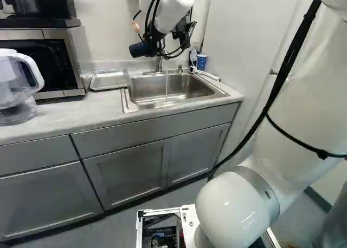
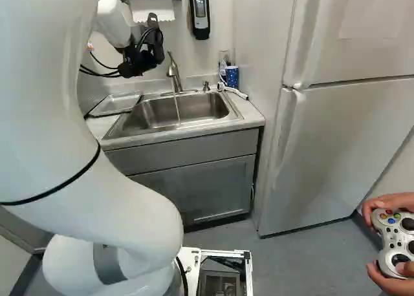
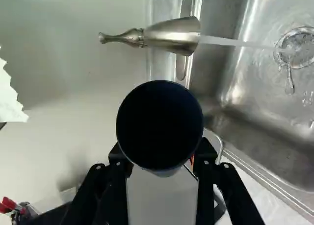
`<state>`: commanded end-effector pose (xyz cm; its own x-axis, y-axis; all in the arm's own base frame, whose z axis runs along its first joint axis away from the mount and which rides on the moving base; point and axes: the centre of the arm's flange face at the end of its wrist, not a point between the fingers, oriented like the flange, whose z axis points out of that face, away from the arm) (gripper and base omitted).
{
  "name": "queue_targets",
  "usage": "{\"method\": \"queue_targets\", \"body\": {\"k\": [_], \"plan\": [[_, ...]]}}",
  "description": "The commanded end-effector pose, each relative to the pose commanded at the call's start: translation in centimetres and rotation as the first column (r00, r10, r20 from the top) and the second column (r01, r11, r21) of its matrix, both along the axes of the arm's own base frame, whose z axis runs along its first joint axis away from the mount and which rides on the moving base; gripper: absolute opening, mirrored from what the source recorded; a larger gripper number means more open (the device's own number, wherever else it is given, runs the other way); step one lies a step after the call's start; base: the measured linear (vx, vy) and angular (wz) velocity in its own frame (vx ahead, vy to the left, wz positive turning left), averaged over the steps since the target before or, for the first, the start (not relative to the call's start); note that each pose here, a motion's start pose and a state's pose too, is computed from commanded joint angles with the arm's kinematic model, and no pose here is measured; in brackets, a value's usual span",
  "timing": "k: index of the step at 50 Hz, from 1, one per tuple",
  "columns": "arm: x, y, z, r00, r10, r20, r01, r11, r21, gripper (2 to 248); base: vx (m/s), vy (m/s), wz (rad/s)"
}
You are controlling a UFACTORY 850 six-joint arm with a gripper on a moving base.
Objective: Rinse the cup and place it in the tray
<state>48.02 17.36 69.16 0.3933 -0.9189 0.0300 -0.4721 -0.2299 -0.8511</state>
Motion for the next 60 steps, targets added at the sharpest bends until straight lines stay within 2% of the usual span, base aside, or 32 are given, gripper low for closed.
{"method": "queue_targets", "body": {"k": [15,30,44,60], "plan": [[0.0,0.0,0.0,0.995,0.085,0.045,-0.079,0.989,-0.126,124,0.0,0.0,0.0],[0.0,0.0,0.0,0.981,0.175,0.079,-0.15,0.956,-0.253,124,0.0,0.0,0.0],[0.0,0.0,0.0,0.96,0.261,0.1,-0.207,0.906,-0.37,124,0.0,0.0,0.0],[0.0,0.0,0.0,0.927,0.358,0.109,-0.261,0.827,-0.498,124,0.0,0.0,0.0]]}}
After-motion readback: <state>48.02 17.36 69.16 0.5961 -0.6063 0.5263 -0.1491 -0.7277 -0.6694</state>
